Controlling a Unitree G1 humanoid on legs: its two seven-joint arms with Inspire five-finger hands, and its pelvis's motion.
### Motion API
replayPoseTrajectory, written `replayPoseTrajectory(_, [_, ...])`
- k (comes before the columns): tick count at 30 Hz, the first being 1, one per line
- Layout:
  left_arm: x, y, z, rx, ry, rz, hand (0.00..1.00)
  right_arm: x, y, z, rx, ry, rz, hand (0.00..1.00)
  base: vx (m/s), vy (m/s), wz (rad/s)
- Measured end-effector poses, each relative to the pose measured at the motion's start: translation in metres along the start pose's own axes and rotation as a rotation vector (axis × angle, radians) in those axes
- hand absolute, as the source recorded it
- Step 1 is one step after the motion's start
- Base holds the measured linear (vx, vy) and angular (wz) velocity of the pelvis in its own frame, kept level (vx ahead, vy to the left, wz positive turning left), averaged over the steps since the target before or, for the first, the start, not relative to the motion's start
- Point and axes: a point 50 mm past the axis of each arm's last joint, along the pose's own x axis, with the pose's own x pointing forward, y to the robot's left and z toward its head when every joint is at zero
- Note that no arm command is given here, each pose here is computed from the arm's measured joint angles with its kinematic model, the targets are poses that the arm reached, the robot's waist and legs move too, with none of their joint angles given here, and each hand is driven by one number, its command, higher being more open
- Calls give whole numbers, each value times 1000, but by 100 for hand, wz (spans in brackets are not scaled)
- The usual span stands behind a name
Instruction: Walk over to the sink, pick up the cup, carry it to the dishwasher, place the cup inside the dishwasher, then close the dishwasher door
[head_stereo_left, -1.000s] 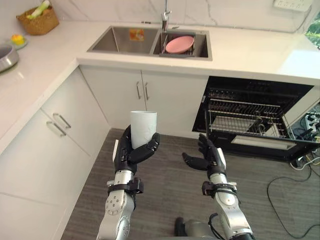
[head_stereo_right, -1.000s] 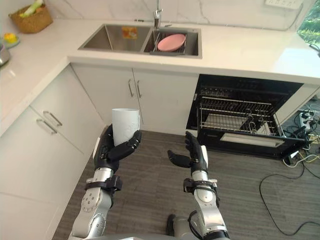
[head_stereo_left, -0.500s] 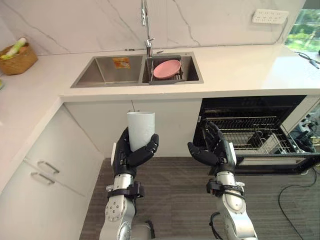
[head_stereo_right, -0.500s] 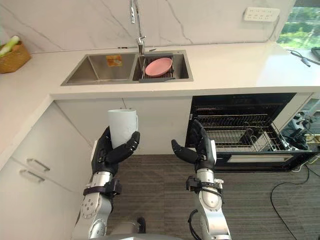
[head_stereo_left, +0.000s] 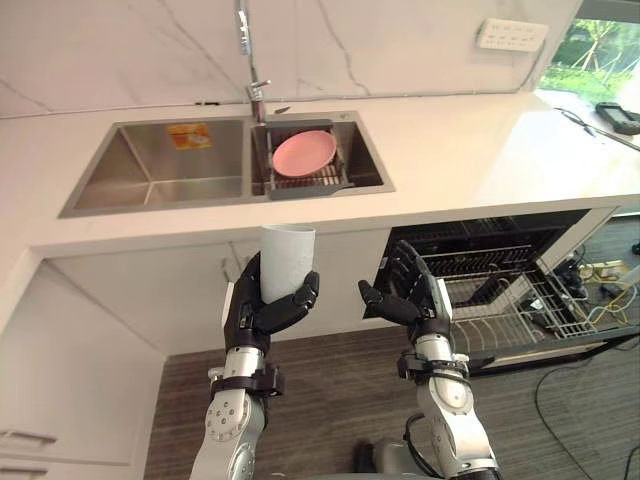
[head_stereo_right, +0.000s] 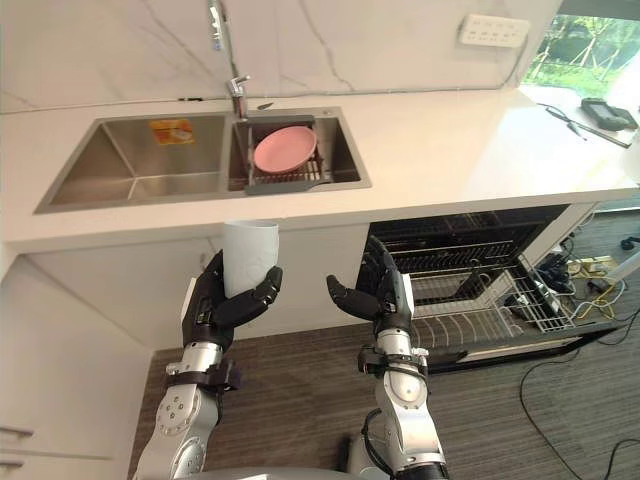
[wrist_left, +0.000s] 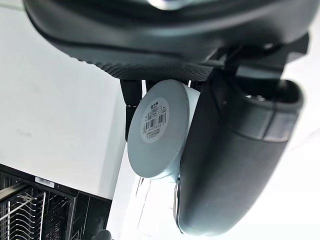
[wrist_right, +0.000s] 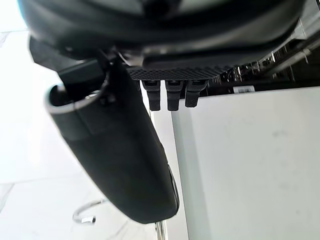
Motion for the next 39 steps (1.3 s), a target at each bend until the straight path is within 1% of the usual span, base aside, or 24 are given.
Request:
replayPoseTrajectory(5, [0, -8, -4, -28, 14, -14, 30, -12, -10, 6, -1, -22, -52, 90, 309, -114, -17])
replayPoseTrajectory(7, [0, -10, -3, -39, 8, -14, 30, -15, -9, 20, 14, -84, -57, 90, 263, -19, -45])
replayPoseTrajectory(10, [-1, -14, -4, -43, 13, -40, 30, -13, -8, 30, 25, -136, -49, 90, 215, 36, -47])
replayPoseTrajectory(18, [0, -10, -4, -10, 18, -41, 30, -13, -1, 16, 83, -71, -54, 90, 153, 208, -64])
replayPoseTrajectory(27, [4, -9, 0, 66, -10, -52, 30, -14, 12, 16, 84, -69, 71, 90, 29, 74, -26])
replayPoseTrajectory(31, [14, -10, -4, 120, -6, -60, 30, -14, 8, 19, 102, -76, 77, 90, -10, 9, -17])
replayPoseTrajectory(39, [20, -7, -15, 155, 40, -46, 30, -14, 10, 27, 125, -106, 125, 90, -29, 20, -32])
